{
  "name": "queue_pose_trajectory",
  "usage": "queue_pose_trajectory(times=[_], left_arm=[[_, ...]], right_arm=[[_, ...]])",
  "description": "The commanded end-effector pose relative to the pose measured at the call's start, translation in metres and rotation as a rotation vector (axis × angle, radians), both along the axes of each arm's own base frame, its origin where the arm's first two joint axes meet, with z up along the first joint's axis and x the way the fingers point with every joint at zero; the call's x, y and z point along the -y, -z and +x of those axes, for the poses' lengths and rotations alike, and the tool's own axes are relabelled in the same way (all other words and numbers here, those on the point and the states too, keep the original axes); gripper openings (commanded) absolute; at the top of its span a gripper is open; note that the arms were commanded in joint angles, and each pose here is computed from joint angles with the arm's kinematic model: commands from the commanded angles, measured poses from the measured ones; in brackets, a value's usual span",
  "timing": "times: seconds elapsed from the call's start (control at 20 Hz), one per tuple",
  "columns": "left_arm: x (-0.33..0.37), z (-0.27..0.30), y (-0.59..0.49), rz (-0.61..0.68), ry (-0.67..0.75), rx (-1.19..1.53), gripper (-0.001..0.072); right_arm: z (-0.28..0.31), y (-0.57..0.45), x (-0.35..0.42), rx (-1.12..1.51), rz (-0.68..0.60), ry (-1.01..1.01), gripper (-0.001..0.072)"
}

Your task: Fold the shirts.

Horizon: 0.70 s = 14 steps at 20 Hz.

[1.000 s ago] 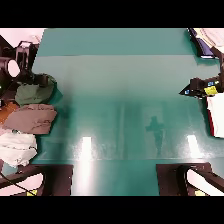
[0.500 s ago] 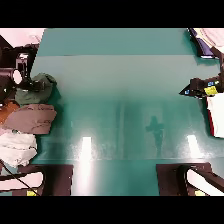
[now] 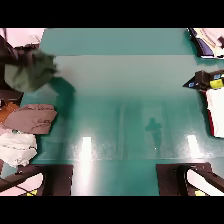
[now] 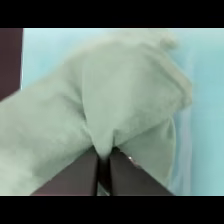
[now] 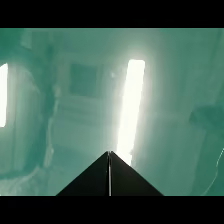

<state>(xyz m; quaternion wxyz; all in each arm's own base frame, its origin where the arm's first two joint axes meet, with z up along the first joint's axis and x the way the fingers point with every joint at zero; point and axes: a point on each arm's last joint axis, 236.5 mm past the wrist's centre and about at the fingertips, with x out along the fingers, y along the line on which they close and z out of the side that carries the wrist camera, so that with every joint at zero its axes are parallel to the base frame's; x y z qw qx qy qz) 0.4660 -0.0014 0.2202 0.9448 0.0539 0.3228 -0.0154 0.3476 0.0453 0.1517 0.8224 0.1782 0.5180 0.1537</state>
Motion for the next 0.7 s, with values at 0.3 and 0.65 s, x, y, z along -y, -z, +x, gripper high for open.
queue_pose_trajectory(times=[0.3, 0.65], left_arm=[[0.23, -0.169, -0.169, -0.294, 0.838, 0.176, 0.0024], [0.309, -0.106, -0.012, -0.308, 0.914, -0.267, 0.0033]], right_arm=[[0.02, -0.108, 0.005, 0.293, -0.067, 0.004, 0.0021], [0.008, -0.108, 0.001, 0.259, -0.072, -0.027, 0.0021]])
